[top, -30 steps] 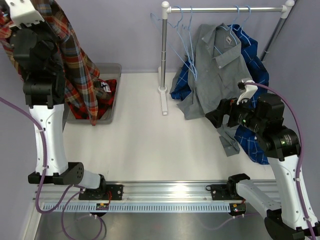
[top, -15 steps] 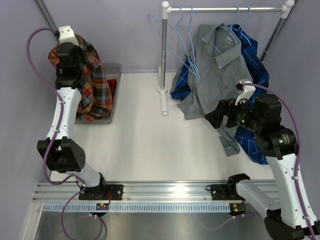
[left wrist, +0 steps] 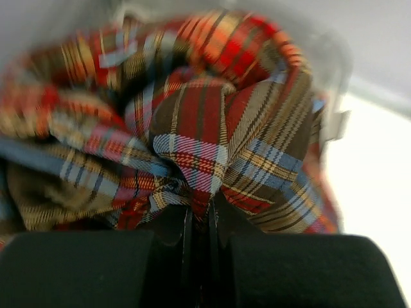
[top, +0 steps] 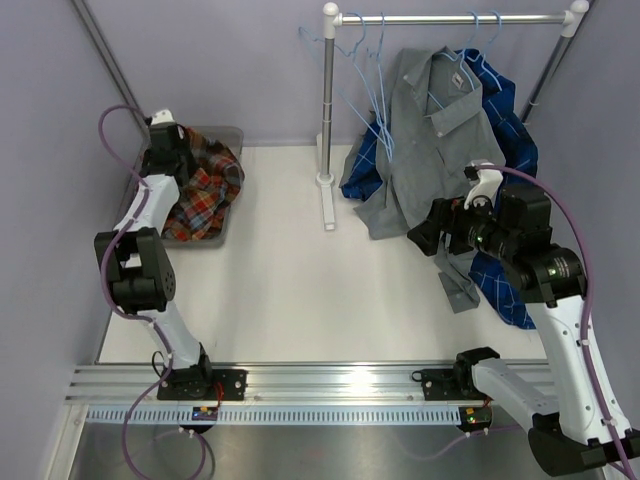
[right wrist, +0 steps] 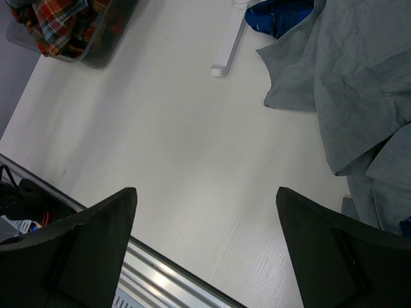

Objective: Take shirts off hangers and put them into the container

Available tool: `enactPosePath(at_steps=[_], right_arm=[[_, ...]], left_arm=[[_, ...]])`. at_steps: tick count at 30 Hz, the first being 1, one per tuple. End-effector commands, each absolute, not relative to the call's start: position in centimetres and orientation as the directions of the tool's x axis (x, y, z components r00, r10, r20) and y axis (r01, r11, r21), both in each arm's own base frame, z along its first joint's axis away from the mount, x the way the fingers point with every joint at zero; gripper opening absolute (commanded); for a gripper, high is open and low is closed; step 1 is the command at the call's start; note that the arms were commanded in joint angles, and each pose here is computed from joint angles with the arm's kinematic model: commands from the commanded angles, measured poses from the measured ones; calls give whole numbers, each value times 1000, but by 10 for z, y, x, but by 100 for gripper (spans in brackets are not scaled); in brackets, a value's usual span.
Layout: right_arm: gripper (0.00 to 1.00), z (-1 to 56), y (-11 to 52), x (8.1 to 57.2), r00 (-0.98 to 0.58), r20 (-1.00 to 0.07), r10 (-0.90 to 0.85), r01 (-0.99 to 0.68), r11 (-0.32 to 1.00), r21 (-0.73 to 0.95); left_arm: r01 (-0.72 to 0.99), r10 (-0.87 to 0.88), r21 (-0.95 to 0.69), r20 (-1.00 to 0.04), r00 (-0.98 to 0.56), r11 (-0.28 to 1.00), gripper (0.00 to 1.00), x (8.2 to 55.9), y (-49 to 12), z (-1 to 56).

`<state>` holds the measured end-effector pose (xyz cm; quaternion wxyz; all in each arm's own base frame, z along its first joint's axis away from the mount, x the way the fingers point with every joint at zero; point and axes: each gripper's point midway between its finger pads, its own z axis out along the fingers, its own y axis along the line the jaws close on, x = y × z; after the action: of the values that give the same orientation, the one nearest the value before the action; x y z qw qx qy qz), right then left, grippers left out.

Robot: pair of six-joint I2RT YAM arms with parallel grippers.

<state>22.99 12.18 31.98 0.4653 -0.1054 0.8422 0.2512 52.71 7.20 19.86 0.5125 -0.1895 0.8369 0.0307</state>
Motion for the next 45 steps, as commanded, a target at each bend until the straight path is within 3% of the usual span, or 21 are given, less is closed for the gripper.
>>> enactPosePath(at_steps=[1,9,14,19,21,22,26,28,30,35,45], right_arm=[[99,317,116,231,-548,-836,42,-396,867,303],[99,323,113,235,-546,-835,62,-366,880,304],[100,322,114,235,-552,-831,75,-359,878,317],[99,333,117,234,-533,-842,85,-376,867,326],[99,339,118,233,-522,-849,87,-386,863,326],[99,344,118,232,-510,-855,91,-393,860,326],[99,349,119,230,-494,-866,85,-409,856,317],[99,351,119,229,-490,-868,84,-414,853,317],[100,351,120,229,-490,-868,82,-419,851,317],[99,354,123,230,-486,-869,94,-426,843,329],[100,348,123,226,-506,-855,111,-410,841,352]], left_arm=[[-406,-404,-218,-791,-459,888,0,527,82,160],[-472,-481,-197,-624,-616,860,0,523,82,80],[-490,-509,-205,-579,-638,847,2,520,86,60],[-457,-497,-231,-594,-632,859,26,523,84,87],[-432,-480,-248,-650,-589,867,35,524,84,127],[-429,-471,-246,-674,-569,869,47,523,86,143],[-393,-416,-236,-778,-471,888,78,511,91,227],[-362,-402,-259,-819,-410,896,83,499,86,270],[-323,-391,-279,-844,-367,905,85,488,74,301],[-221,-286,-211,-869,-405,952,85,478,20,305],[-235,-180,-51,-805,-566,971,76,510,-26,217]])
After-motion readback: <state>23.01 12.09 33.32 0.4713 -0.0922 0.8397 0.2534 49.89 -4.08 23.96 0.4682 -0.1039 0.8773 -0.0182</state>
